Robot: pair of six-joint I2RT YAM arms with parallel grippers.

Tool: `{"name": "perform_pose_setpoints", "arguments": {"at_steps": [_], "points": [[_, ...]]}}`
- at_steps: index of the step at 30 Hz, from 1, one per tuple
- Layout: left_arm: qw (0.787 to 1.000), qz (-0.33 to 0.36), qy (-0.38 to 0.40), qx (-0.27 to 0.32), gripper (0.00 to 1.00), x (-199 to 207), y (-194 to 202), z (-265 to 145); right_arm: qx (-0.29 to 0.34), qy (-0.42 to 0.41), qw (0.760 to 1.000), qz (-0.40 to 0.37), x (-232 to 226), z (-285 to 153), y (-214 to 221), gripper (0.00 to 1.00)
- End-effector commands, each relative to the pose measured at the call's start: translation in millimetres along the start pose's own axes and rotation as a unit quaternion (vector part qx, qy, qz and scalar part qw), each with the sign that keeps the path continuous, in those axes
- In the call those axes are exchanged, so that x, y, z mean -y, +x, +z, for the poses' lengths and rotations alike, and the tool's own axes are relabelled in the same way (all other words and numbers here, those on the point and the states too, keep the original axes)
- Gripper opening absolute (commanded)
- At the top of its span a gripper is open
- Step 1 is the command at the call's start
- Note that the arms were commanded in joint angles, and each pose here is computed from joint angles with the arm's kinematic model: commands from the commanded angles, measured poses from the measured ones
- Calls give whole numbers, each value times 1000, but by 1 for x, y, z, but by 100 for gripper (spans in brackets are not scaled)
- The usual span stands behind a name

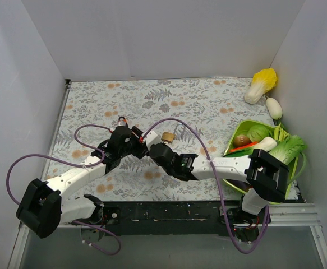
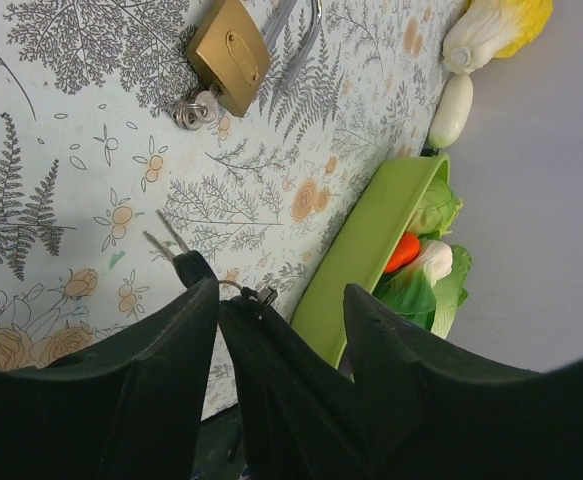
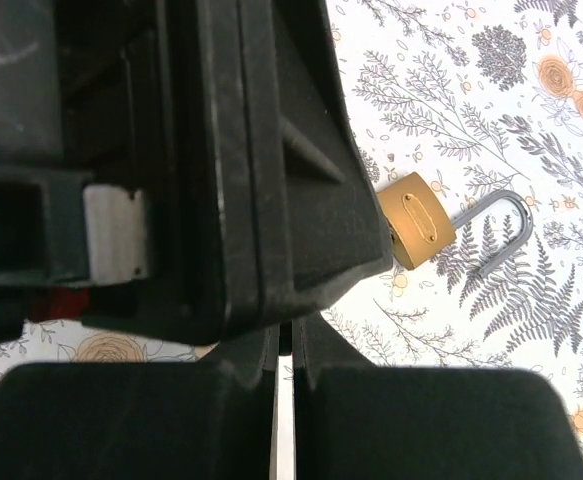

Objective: Unlock with the key

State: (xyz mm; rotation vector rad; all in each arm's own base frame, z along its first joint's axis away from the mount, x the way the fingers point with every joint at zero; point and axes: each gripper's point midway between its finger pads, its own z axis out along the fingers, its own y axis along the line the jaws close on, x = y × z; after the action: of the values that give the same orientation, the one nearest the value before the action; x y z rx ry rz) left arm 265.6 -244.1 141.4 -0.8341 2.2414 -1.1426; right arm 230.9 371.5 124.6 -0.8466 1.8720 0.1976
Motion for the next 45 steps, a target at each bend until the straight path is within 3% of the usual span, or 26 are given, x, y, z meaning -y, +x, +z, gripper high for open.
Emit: {"name": "perform_pose_setpoints", "arguments": {"at_steps": [1,6,16,20,23,28,30,33,34,37,43,45], "points": [[1000,-8,12,20,48,7,-4,-2,31,38,999,0,6,0,-25,1],[1000,-5,8,27,38,4,-4,-2,30,64,997,-13,9,0,-23,1],[999,-14,-12,40,33,-7,-7,7,38,77,996,-24,3,0,-23,1],[999,-16,-9,40,18,-6,-7,11,39,79,995,-43,0,0,-22,1],[999,-14,-11,34,0,-7,-4,12,33,86,995,-49,0,2,-19,1],[1000,7,-11,25,0,-10,0,14,24,80,995,-49,-3,3,-12,1],[999,17,-13,24,0,-12,0,16,21,71,996,-48,-5,2,-10,7],[998,47,5,29,0,0,-4,17,24,64,997,-45,-3,-4,-12,29],[997,65,7,31,0,1,-5,17,22,60,997,-33,-3,-6,-8,41],[996,79,19,21,0,4,-11,18,24,44,999,-10,0,-15,-8,57],[990,127,60,5,0,18,-32,17,17,-2,1000,21,8,-37,5,63],[980,175,91,-13,0,25,-33,13,19,-71,996,42,0,-48,1,63]]}}
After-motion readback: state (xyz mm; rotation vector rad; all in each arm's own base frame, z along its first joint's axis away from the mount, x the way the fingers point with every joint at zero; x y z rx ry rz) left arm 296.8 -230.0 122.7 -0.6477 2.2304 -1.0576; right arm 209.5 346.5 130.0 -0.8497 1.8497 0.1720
